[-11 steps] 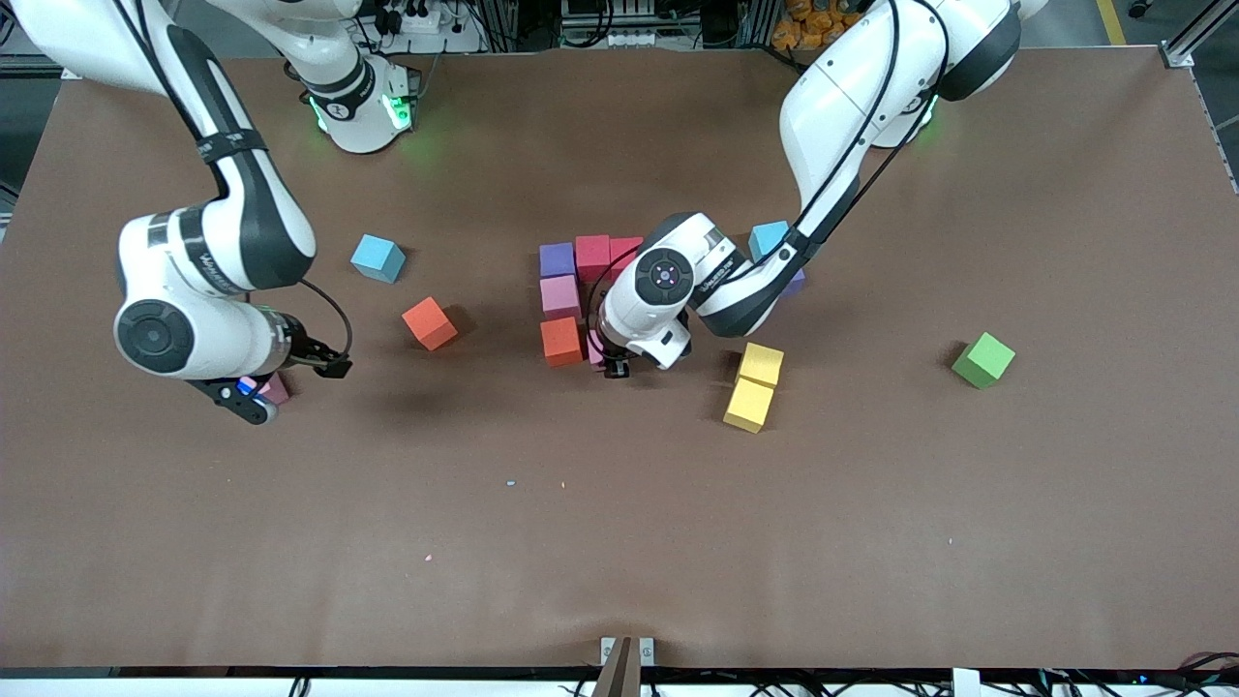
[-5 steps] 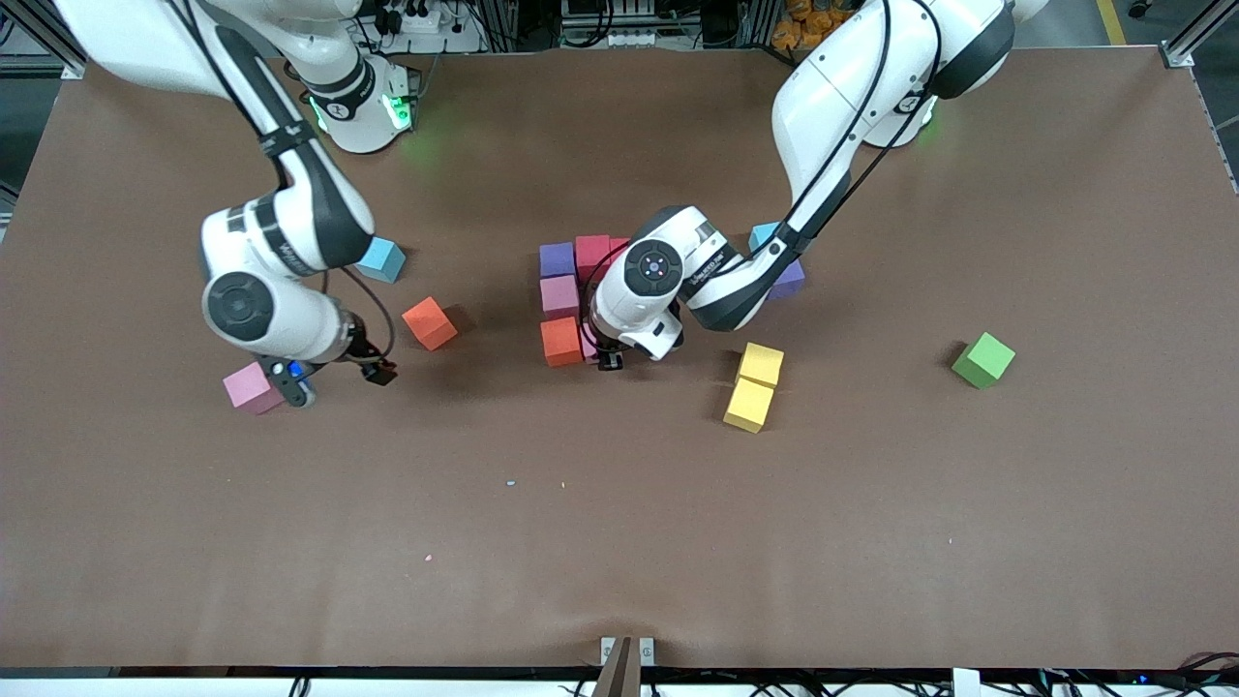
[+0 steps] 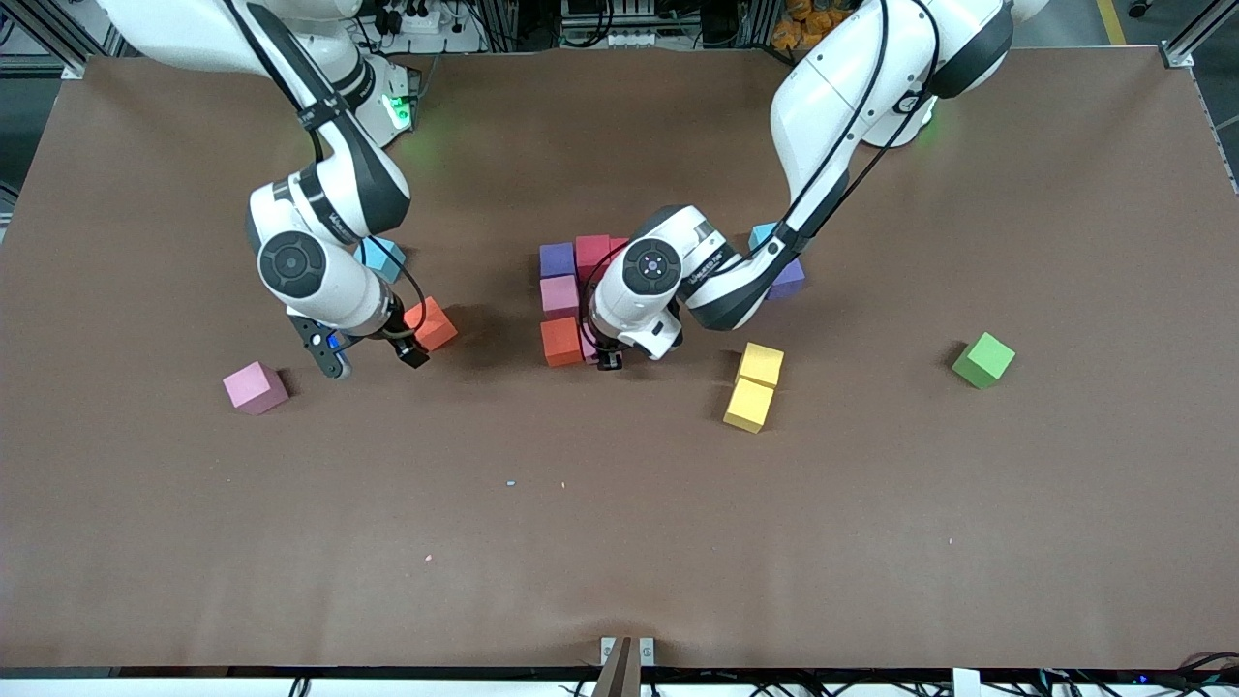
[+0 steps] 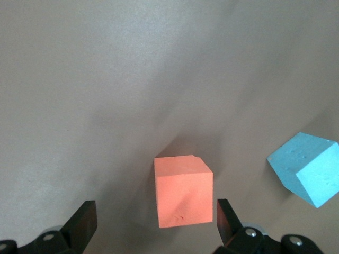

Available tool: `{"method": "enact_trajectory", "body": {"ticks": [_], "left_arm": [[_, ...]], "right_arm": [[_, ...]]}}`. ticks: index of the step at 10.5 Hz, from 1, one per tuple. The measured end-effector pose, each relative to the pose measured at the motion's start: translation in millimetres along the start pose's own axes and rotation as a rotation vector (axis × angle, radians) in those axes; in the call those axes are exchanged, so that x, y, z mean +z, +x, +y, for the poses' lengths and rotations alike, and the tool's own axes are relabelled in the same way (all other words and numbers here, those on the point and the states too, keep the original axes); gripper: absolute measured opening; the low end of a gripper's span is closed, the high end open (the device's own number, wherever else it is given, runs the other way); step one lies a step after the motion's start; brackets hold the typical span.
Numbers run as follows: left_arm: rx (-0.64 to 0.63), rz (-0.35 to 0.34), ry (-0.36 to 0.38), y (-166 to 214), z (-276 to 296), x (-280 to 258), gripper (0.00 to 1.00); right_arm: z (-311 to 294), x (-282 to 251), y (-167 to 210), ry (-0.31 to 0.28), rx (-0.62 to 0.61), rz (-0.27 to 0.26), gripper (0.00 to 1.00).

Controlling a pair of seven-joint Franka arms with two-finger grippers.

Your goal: Arrange 11 blocks into digit 3

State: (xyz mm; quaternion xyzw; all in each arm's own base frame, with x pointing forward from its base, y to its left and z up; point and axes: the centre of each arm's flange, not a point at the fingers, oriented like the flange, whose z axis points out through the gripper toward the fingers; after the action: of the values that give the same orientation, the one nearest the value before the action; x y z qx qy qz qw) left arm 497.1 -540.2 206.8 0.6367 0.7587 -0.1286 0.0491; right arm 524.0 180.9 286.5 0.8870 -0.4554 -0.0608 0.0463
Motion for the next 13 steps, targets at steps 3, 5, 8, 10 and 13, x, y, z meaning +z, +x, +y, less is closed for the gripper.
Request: {"method": "enact_trajectory", "body": {"ticks": [3,5,8,10,13], "left_arm": [[0.003,-0.001,-0.007,-1,-1,1,0.56],[0.006,-0.005,-0.012,-2,-2,1,0.56],[0.006,-0.006,-0.012,-2,-2,2,0.56],[0.006,-0.006,-0.012,-2,-2,3,0.56],[0.007,-0.011,-0.012,-2,-4,9,0.56]], "right_arm": [[9,1,-12,0.021,-0.013,0.023,1.0],[13,3,-20,0.036,-0.013,0.034,1.0],[15,6,-25,0.068,0.009,0.043,1.0],[22,20,-32,0.077,0.0,0.044,1.0],[32,38,-40,0.105,-0.01,0.047,1.0]]}}
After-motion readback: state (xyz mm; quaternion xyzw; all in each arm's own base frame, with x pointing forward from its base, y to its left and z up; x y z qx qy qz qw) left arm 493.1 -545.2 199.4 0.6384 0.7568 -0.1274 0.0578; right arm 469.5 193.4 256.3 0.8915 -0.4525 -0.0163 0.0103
